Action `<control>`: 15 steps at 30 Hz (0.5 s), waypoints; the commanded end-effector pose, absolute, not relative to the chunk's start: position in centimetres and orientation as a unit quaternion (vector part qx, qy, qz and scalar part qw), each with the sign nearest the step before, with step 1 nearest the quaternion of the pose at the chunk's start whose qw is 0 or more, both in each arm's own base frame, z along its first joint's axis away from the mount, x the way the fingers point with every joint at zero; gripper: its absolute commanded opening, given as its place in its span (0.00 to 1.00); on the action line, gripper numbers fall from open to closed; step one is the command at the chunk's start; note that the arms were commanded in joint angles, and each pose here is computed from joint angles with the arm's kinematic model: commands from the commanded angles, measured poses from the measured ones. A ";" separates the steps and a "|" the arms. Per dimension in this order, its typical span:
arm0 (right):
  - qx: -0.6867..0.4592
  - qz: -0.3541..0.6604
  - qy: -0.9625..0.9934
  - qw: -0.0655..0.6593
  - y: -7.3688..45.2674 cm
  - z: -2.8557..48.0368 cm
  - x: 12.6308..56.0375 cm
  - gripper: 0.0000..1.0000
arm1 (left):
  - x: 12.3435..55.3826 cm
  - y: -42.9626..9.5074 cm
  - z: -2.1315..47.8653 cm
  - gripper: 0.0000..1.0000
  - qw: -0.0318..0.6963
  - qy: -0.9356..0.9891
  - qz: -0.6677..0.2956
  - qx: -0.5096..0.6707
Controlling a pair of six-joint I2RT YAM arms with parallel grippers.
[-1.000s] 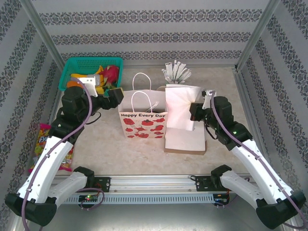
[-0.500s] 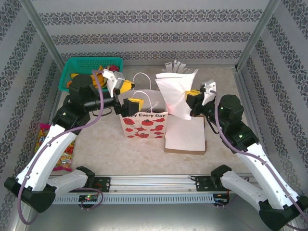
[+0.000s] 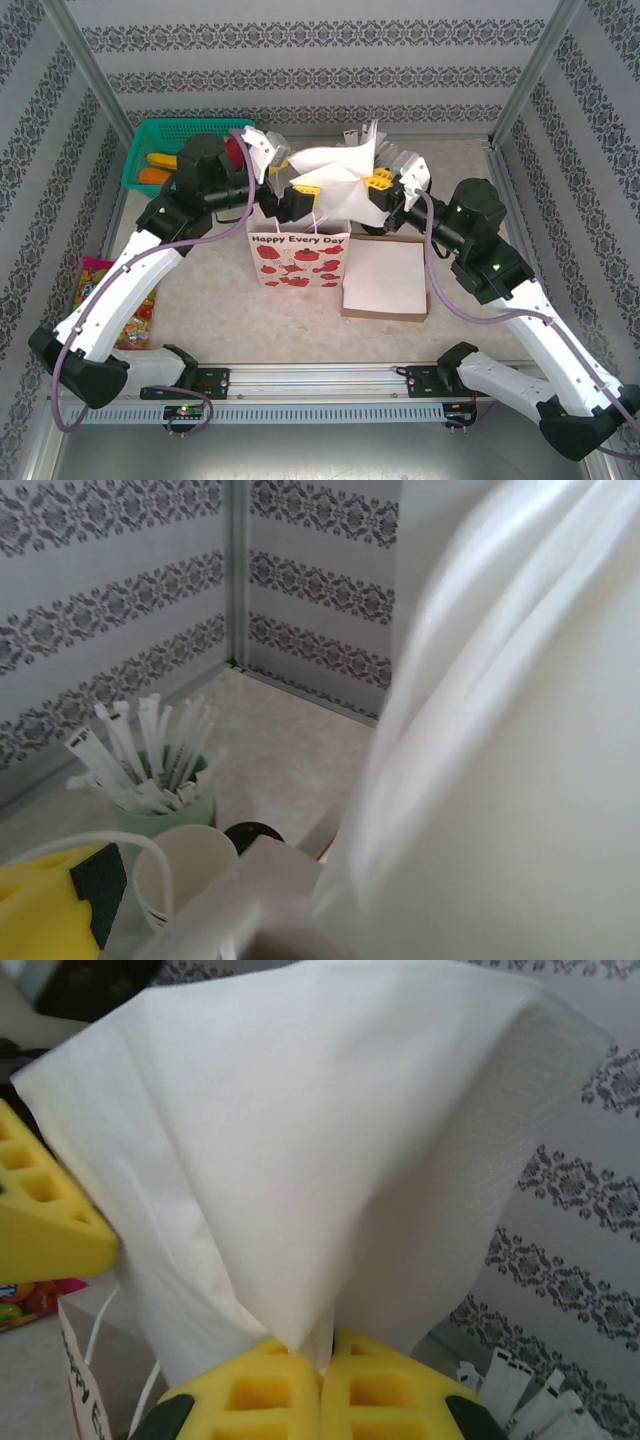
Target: Pack the takeout coffee
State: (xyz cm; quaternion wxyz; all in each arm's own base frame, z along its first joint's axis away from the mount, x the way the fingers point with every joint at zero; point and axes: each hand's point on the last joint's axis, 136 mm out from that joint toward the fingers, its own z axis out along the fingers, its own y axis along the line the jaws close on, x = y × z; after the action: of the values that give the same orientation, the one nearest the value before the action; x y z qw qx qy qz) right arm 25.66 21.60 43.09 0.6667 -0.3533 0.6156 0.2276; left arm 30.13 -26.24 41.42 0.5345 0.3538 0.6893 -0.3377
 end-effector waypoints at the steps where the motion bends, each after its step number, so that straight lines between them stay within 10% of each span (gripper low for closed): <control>1: -0.412 0.256 0.569 0.664 23.4 44.6 23.7 0.00 | 31.0 -26.3 43.5 1.00 0.570 0.669 -0.309 0.363; 15: -0.539 0.363 0.533 0.542 27.6 43.7 20.8 0.00 | 25.7 -27.5 44.0 0.89 0.518 0.540 -0.364 0.556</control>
State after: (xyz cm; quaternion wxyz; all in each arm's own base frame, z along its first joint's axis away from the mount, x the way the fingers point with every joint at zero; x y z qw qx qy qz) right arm 23.24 26.83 43.20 0.5676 -0.4943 0.5717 0.3264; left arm 27.37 -28.21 42.92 0.5128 0.5168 0.5885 -0.3515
